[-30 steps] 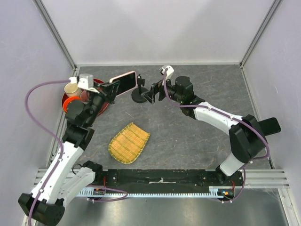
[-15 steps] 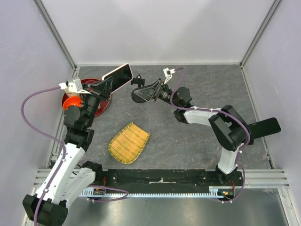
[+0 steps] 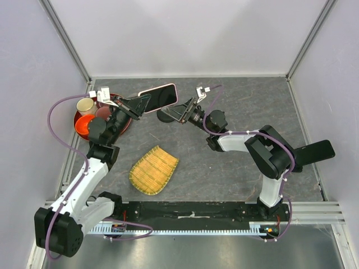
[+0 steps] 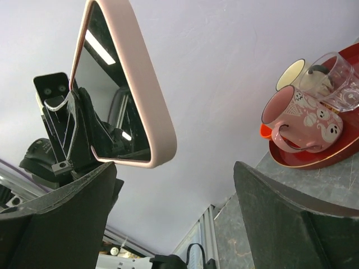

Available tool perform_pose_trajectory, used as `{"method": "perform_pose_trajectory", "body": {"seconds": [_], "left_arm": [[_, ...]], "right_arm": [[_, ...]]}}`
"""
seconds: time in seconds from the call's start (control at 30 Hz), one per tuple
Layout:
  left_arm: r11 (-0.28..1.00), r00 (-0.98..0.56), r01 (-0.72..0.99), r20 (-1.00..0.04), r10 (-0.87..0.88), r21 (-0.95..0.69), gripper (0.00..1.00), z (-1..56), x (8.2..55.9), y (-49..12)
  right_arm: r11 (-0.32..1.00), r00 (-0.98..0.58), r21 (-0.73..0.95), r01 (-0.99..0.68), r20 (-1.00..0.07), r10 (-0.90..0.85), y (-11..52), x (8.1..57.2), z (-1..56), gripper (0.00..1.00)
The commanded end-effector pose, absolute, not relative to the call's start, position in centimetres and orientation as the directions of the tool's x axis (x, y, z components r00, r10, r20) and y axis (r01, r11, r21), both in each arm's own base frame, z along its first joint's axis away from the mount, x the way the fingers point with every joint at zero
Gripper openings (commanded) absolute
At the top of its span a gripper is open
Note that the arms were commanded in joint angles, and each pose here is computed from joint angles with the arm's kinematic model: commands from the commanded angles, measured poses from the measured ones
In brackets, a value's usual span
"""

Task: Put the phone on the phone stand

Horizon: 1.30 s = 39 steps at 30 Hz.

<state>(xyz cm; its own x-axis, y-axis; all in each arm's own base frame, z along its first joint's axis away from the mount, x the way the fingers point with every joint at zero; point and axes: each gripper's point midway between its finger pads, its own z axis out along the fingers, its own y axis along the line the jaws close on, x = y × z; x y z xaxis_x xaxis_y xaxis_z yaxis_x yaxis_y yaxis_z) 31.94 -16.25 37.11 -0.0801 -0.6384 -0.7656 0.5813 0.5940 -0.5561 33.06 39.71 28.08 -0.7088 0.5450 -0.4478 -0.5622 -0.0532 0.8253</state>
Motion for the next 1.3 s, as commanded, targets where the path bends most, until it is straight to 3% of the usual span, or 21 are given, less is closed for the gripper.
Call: {"method": "perform_pose_trajectory", "body": {"seconds": [0.0, 0.1, 0.57, 0.77, 1.03, 1.07, 1.13, 1.2, 1.27], "left_arm": [[0.472, -0.035, 0.723, -0.709, -0.704, -0.504, 0.02, 42.2, 29.6, -17.0], [0.445, -0.078, 0.722, -0.701, -0.708, -0.53, 0.02, 41.5, 30.0, -17.5], [0.369, -0.165, 0.743, -0.687, -0.707, -0.558, 0.02, 40.5, 30.4, -18.9], [0.328, -0.208, 0.754, -0.681, -0.703, -0.569, 0.02, 40.1, 30.4, -19.7], [0.309, -0.228, 0.769, -0.691, -0.685, -0.56, 0.02, 39.8, 29.9, -20.9], [0.308, -0.229, 0.768, -0.69, -0.687, -0.561, 0.02, 39.8, 29.9, -20.8], [0.31, -0.238, 0.761, -0.689, -0.684, -0.57, 0.02, 39.7, 30.1, -20.9], [0.316, -0.257, 0.74, -0.684, -0.683, -0.594, 0.02, 39.4, 30.5, -20.9], [0.325, -0.294, 0.709, -0.681, -0.671, -0.626, 0.14, 39.0, 31.1, -21.1]], "right_arm": [[-0.269, -0.571, 0.585, -0.765, -0.423, 0.704, 35.9, 29.7, 36.2, 0.9], [-0.27, -0.56, 0.568, -0.777, -0.43, 0.708, 35.5, 29.2, 36.9, 0.85], [-0.231, -0.475, 0.504, -0.832, -0.431, 0.767, 31.4, 27.7, 40.4, 0.89], [-0.245, -0.472, 0.487, -0.838, -0.425, 0.773, 30.6, 27.2, 41.5, 0.86], [-0.226, -0.455, 0.481, -0.847, -0.437, 0.776, 30.4, 27.2, 41.3, 0.49], [-0.224, -0.454, 0.483, -0.846, -0.436, 0.777, 30.4, 27.2, 41.2, 0.39], [-0.218, -0.449, 0.482, -0.849, -0.438, 0.779, 30.2, 27.3, 41.2, 0.28], [-0.205, -0.437, 0.479, -0.853, -0.442, 0.783, 29.8, 27.4, 41.1, 0.06], [-0.185, -0.416, 0.469, -0.863, -0.453, 0.789, 29.2, 27.5, 41.2, 0.0]]}}
